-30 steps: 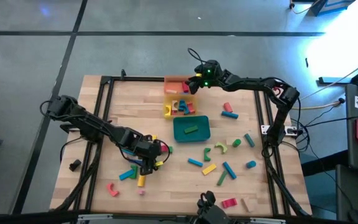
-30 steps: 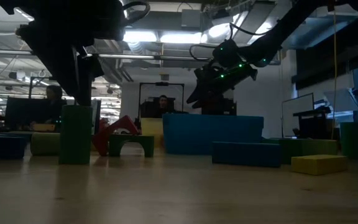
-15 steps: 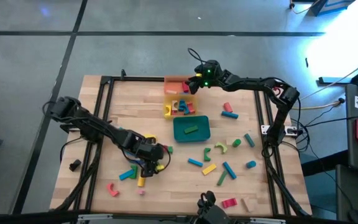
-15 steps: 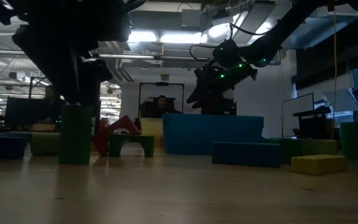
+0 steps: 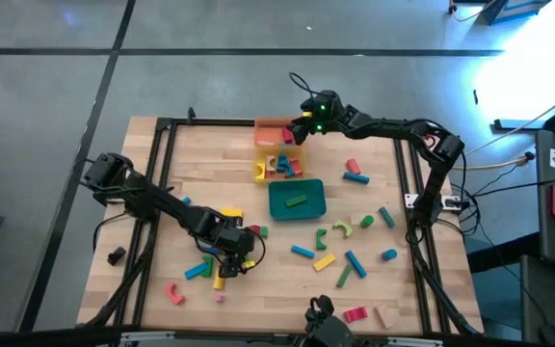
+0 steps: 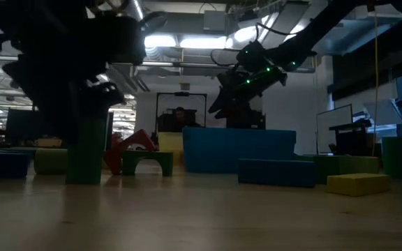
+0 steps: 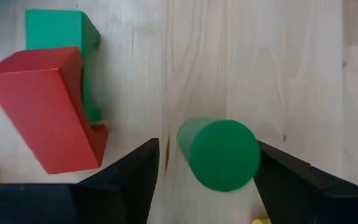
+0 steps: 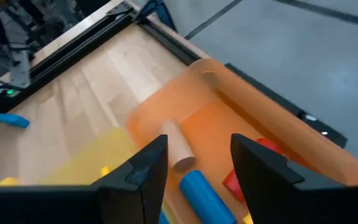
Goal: Sort blocks by size
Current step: Put the green cylinder block into the orange bin, then put the orange cylinder block in the orange bin
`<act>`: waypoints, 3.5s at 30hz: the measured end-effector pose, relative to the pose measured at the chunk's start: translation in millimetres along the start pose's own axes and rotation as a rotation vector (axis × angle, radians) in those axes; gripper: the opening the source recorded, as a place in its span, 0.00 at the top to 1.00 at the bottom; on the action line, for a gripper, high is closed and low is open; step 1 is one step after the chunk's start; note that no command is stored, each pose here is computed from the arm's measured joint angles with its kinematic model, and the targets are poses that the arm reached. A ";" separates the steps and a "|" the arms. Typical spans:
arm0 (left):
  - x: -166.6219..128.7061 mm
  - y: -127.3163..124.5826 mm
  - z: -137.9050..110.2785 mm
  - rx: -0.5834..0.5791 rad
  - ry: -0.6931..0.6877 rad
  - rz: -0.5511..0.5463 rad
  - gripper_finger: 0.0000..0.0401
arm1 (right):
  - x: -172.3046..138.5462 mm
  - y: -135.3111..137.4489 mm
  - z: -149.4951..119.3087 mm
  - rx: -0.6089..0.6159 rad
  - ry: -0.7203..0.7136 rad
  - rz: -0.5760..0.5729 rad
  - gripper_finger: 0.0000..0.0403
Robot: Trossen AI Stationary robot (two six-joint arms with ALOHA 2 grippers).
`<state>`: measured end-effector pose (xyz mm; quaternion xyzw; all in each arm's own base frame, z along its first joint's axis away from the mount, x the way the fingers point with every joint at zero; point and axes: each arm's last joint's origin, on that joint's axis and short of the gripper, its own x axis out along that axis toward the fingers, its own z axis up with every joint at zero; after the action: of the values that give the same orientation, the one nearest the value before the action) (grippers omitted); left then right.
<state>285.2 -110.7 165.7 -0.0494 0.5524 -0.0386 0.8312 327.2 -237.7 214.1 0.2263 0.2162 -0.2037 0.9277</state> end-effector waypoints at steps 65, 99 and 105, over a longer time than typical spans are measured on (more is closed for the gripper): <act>-57.1 309.2 61.9 -0.291 -0.489 0.744 0.54 | -98.5 -68.9 -28.8 0.258 1.046 -0.467 0.56; -119.3 273.8 47.0 -0.243 -0.400 0.732 0.58 | -44.2 -28.7 -91.8 0.126 0.899 -0.514 0.66; -155.2 240.2 23.6 -0.310 -0.322 0.656 0.58 | -40.4 -20.9 -49.8 0.073 0.778 -0.484 0.66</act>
<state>249.2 146.9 286.8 -0.0008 0.4009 0.3209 0.8581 268.6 -218.2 187.1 0.2615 0.5876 -0.3218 0.6949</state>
